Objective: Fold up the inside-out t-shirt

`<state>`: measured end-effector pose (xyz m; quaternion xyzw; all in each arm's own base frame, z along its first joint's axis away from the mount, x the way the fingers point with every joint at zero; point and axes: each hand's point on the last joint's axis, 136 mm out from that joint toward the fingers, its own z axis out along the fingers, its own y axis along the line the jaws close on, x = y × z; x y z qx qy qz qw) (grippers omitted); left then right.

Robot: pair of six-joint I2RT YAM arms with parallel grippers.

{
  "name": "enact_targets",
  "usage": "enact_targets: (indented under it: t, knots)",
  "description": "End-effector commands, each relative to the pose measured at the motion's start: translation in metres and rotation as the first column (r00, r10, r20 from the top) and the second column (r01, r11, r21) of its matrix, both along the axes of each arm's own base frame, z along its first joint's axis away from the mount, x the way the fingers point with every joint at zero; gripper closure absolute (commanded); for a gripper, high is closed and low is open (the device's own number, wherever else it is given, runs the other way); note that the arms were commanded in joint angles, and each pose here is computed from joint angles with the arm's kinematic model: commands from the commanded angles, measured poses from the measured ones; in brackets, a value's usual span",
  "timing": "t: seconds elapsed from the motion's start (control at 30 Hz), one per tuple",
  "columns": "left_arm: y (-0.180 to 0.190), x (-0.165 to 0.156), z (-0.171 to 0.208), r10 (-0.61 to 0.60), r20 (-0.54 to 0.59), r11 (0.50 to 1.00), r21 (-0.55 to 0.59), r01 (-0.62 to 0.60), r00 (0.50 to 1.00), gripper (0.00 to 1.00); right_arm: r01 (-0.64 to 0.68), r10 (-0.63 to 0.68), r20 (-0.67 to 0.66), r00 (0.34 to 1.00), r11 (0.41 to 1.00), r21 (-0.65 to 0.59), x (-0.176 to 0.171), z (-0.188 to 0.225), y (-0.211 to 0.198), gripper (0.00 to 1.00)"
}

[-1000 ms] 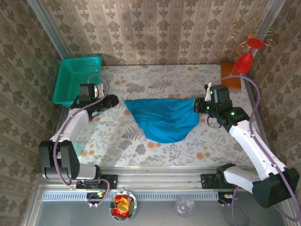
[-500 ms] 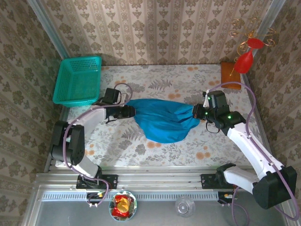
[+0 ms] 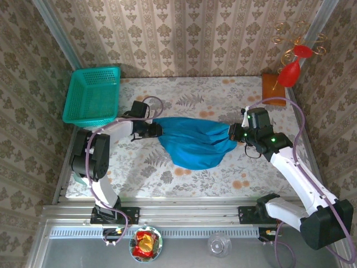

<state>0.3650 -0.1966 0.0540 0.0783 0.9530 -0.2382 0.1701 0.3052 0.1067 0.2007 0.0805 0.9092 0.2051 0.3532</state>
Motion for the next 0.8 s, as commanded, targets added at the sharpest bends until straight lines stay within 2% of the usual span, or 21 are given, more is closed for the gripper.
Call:
enact_targets:
  t: [0.0, 0.07, 0.2, 0.33, 0.47, 0.6, 0.67, 0.77]
  knots:
    - [-0.006, 0.004, 0.008, -0.021, 0.022, 1.000, -0.013, 0.021, 1.000, 0.83, 0.019, -0.020, 0.041, 0.999, 1.000, 0.017, 0.002, 0.017, -0.002, 1.00]
    - [-0.006, 0.004, 0.014, -0.021, 0.035, 1.000, -0.015, 0.021, 0.999, 0.91, 0.022, -0.023, 0.044, 0.999, 1.000, 0.017, 0.003, 0.018, -0.003, 1.00]
    - [-0.002, 0.006, 0.052, -0.009, 0.109, 1.000, -0.027, 0.012, 0.994, 0.97, 0.038, -0.039, 0.061, 0.997, 0.999, 0.009, 0.004, 0.023, -0.006, 1.00]
    - [0.010, 0.010, 0.136, 0.034, 0.277, 0.998, -0.066, -0.016, 0.960, 1.00, 0.052, -0.052, 0.089, 0.995, 0.999, 0.008, 0.008, 0.032, -0.008, 1.00]
    - [0.028, 0.004, 0.236, 0.082, 0.452, 0.991, -0.132, -0.024, 0.888, 1.00, 0.075, -0.077, 0.138, 0.987, 0.997, 0.017, 0.015, 0.048, -0.010, 1.00]
    - [0.043, -0.007, 0.300, 0.090, 0.550, 0.989, -0.149, -0.009, 0.830, 1.00, 0.117, -0.109, 0.258, 0.960, 0.993, -0.017, 0.020, 0.095, -0.022, 1.00]
    - [0.047, -0.010, 0.311, 0.088, 0.564, 0.990, -0.144, -0.008, 0.821, 1.00, 0.156, -0.128, 0.340, 0.932, 0.986, -0.054, 0.017, 0.132, -0.035, 1.00]
    - [0.047, -0.011, 0.306, 0.085, 0.553, 0.989, -0.146, -0.004, 0.829, 0.99, 0.262, -0.178, 0.478, 0.860, 0.958, -0.115, 0.001, 0.201, -0.065, 1.00]
